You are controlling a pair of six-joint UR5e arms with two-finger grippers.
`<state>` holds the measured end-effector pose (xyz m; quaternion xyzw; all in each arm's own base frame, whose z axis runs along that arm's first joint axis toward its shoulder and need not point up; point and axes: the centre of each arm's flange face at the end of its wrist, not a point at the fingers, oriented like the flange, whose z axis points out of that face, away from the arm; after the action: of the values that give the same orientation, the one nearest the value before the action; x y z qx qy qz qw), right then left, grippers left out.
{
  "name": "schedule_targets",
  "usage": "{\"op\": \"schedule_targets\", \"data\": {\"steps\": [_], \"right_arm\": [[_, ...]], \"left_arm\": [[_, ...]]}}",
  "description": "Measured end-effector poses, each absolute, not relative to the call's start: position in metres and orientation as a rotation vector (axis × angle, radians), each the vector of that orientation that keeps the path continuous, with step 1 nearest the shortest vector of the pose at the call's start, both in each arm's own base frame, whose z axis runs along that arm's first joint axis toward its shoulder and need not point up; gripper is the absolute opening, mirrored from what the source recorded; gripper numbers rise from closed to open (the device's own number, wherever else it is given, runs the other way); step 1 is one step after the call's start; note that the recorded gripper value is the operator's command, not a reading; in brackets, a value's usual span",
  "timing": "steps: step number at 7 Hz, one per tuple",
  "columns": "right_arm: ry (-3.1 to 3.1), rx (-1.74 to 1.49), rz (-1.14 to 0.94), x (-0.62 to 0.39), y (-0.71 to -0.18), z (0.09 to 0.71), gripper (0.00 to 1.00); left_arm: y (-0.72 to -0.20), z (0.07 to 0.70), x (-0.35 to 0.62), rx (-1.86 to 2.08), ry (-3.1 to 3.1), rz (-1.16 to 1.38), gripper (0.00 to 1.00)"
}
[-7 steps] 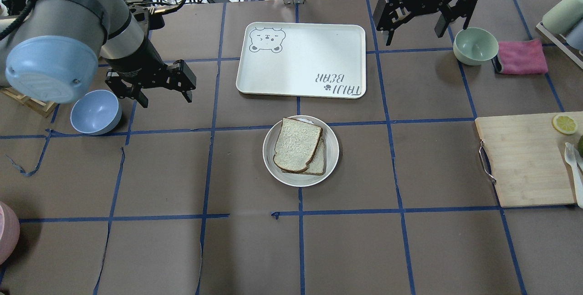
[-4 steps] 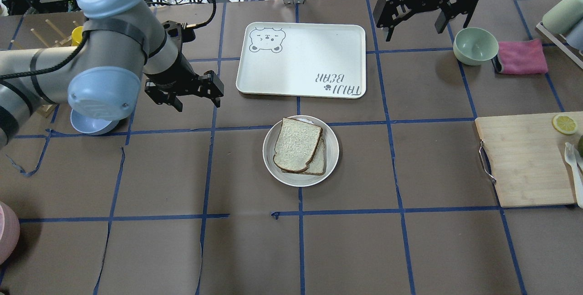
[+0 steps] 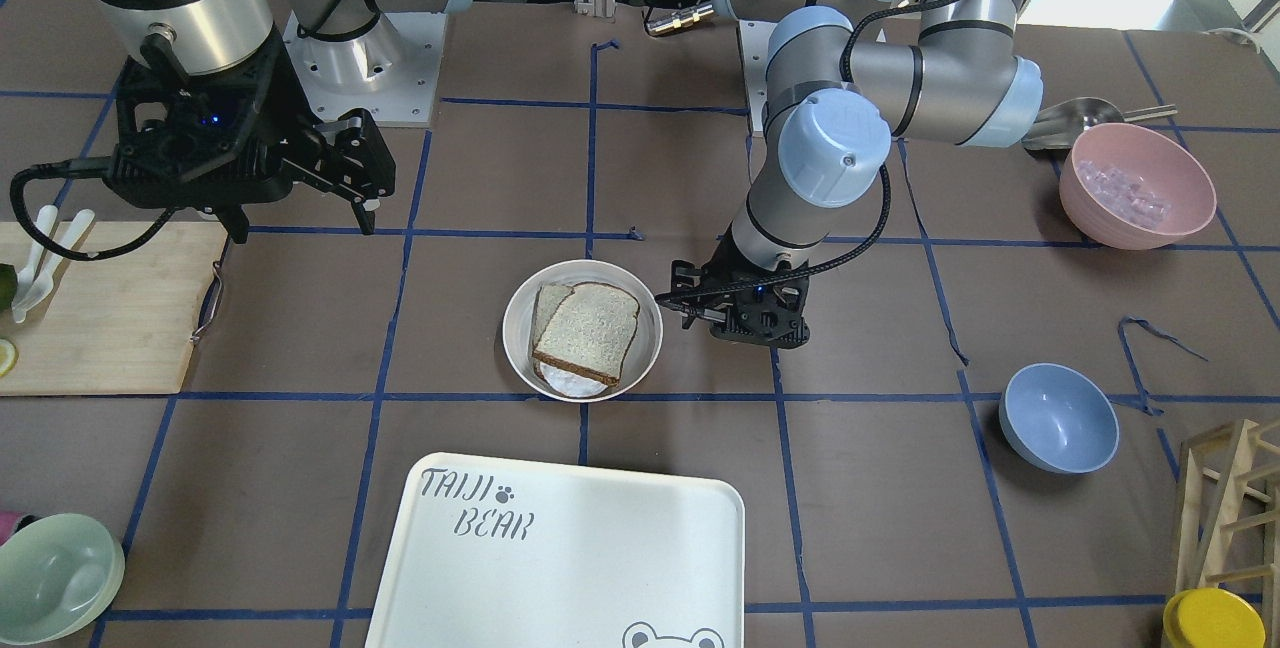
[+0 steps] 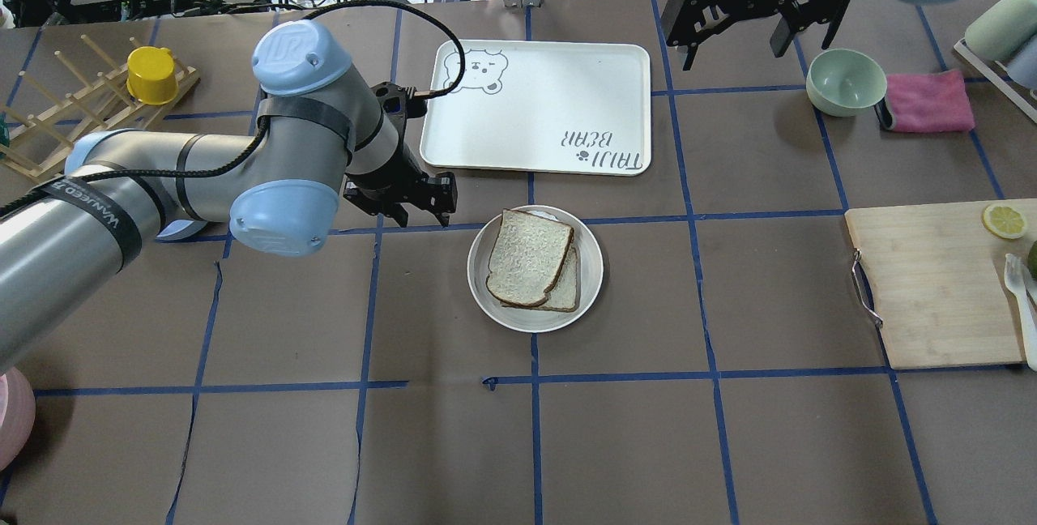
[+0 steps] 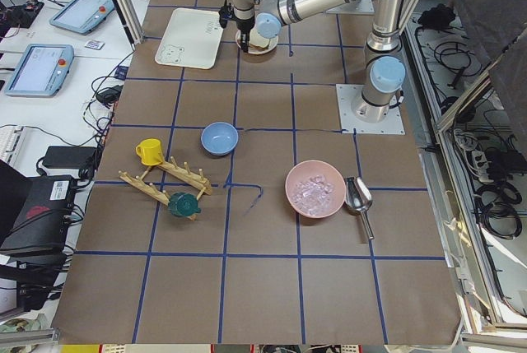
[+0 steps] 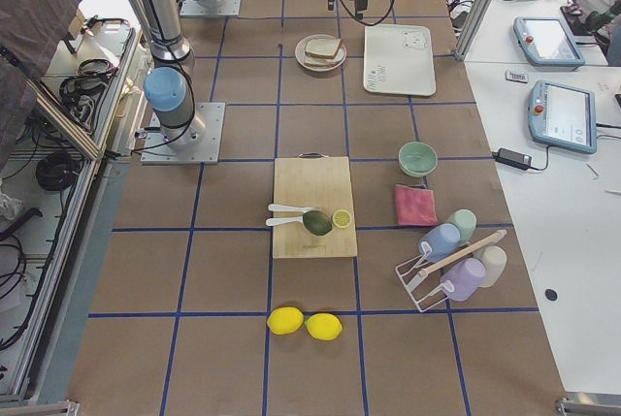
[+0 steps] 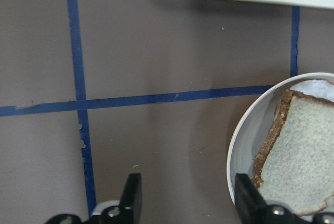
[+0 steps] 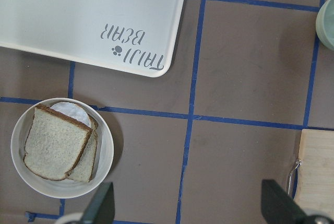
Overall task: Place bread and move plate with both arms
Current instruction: 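Reach the left gripper to the plate rim and grip it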
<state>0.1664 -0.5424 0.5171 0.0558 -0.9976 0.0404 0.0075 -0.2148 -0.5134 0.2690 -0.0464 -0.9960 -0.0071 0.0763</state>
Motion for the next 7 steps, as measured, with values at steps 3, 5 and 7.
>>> {"op": "schedule_targets", "data": {"steps": [3,5,7], "right_arm": [[-3.116,0.174,0.127,0.166,-0.542,0.518,1.0],[-3.115,0.176,0.129,0.166,-0.542,0.518,1.0],[-3.116,0.175,0.127,0.165,-0.541,0.518,1.0]], "left_arm": [[-0.518,0.228,-0.229,-0.168,-2.966,-0.064,0.6],[-0.514,0.205,-0.239,-0.18,-2.95,-0.111,0.59],[-0.511,0.191,-0.242,-0.174,-2.932,-0.128,0.55]]}}
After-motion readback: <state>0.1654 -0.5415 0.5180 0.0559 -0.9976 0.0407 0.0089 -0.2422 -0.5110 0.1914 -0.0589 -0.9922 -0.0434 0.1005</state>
